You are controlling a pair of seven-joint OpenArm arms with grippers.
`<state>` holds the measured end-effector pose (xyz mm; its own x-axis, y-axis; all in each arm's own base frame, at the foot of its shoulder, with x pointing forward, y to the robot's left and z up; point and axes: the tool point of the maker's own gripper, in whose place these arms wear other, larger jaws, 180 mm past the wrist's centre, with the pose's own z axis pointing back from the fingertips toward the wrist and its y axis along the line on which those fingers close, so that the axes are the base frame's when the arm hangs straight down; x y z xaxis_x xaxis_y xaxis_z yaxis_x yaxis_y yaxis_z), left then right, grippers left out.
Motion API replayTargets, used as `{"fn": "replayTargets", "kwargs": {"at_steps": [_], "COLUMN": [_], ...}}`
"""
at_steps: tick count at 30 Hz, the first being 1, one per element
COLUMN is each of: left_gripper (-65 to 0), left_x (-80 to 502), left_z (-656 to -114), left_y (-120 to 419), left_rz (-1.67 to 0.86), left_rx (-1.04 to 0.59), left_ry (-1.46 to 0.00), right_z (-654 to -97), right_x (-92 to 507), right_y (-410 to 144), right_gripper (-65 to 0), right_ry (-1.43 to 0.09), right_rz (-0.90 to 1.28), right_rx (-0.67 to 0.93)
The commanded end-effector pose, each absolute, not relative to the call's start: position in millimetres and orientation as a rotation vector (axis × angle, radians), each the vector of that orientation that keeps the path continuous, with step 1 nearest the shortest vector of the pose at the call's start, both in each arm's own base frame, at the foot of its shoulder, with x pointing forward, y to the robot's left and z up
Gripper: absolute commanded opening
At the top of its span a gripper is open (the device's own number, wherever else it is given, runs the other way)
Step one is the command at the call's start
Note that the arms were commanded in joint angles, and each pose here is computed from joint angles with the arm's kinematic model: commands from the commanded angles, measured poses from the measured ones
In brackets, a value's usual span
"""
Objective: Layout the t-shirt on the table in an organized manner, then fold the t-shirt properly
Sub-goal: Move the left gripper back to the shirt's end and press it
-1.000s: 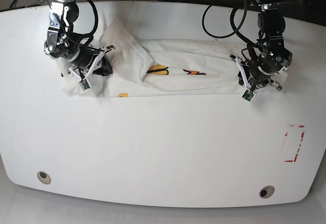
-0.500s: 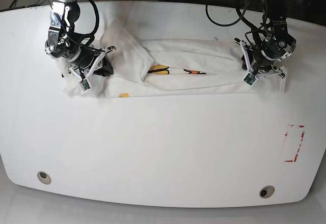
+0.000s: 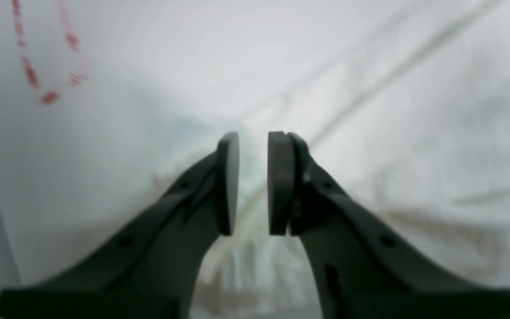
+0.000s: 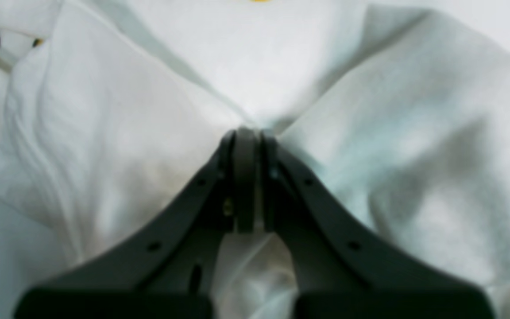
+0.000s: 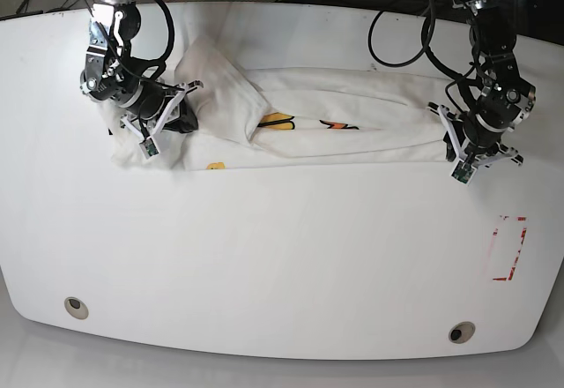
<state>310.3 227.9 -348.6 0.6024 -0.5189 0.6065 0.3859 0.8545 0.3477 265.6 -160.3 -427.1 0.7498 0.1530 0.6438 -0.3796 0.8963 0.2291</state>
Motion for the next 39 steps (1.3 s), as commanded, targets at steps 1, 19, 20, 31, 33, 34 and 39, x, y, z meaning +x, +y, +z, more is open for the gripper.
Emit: {"fn": "replayTargets", "kwargs": {"at_steps": [1,19,20,31,33,34,39], "left_gripper": [-55.5,-55.8,-55.8,-55.8,-55.8,-55.8,-55.8], "left_x": [321,311,308,261,253,250,237], "left_z": [-343,-382,-384,-388,-392,-394,-397], "left_y": [232,246,246,243,243,243,257], "left_rz": [-0.519,-0.492,-0.494,-0.542,-0.545,-0.544,-0.541], "left_rx": [0.193,0.15,0.149,0.169,0.165,0.164,0.187], "left_ry": [-0.784,-0.67,-0.662,-0.617,-0.599,-0.592,-0.558], "right_z": [-438,-435,-435,-435,-435,-435,-435], "right_x": [256,260,260,261,261,261,261], "right_y": [-169,-169,-169,-169,-169,-169,-169], "right_gripper": [-62.0,-62.0,-62.0,-62.0,-62.0,-62.0,-62.0], "right_ry": [-0.59,-0.599,-0.599,-0.601,-0.601,-0.601,-0.601], "right_rz": [0.317,0.319,0.319,0.319,0.319,0.318,0.318], "right_rx": [0.314,0.312,0.312,0.312,0.312,0.312,0.312]}}
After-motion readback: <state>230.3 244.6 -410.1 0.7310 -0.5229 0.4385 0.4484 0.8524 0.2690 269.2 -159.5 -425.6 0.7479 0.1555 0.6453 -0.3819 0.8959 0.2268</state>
